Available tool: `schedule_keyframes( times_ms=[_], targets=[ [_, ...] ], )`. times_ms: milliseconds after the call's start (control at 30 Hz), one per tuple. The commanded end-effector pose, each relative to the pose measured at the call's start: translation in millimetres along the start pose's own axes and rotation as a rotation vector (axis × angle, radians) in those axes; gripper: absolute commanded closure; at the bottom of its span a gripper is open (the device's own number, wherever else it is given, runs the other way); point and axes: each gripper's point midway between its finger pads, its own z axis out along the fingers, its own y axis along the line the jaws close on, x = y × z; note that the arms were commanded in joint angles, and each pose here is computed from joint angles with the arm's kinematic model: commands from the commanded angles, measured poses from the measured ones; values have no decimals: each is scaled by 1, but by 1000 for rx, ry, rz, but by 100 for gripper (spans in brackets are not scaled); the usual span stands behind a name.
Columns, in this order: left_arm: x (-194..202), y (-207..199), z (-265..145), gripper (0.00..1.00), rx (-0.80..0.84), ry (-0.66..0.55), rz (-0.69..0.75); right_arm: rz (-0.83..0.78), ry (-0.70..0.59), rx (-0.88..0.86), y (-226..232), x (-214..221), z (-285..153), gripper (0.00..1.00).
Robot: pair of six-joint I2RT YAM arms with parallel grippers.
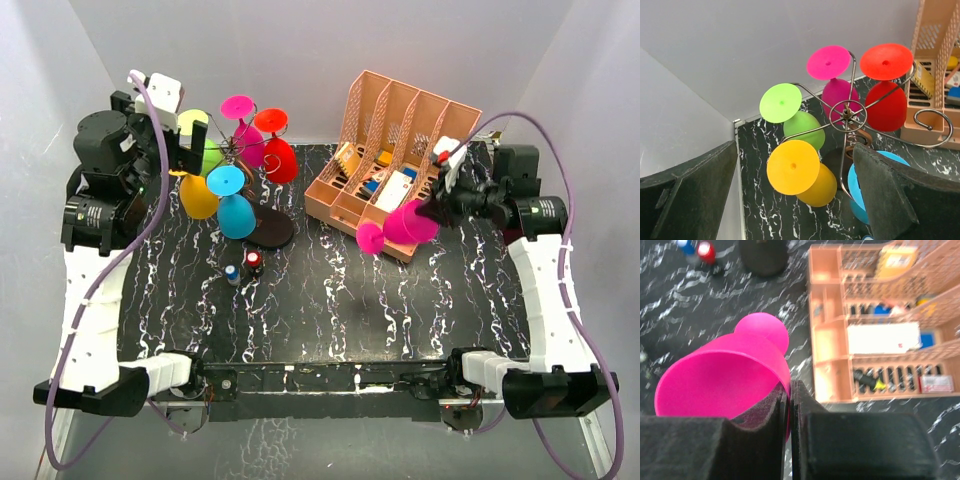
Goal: Place the wine glass upside down on the wine glass rack
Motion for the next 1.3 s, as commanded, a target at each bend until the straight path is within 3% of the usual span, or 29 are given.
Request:
schedule_keyframes(
  times_ms=[0,133,400,567,833,1033,1267],
  targets=[
    [-18,25,-22,3,-130,-78,-93,-21,-263,142,-46,-91,-8,92],
    [-20,16,-24,3,-62,-99,-147,74,-344,293,-87,-116,-9,92],
    [-10,-28,-16,4,182,-90,-203,176,-454,124,-92,-131,24,92],
    [-12,-55,-13,12,366,-96,-278,177,-435,200,-115,-114,39,92],
    [-13,-67,8,17,447,-71,-363,254,-399,110,-97,-90,53,92],
    [-30,-72,14,22,491,-48,-513,374,-433,83,-93,-90,50,92],
    [-32,-120,39,23,552,19,-429,486,-536,64,-95,-94,38,92]
  ],
)
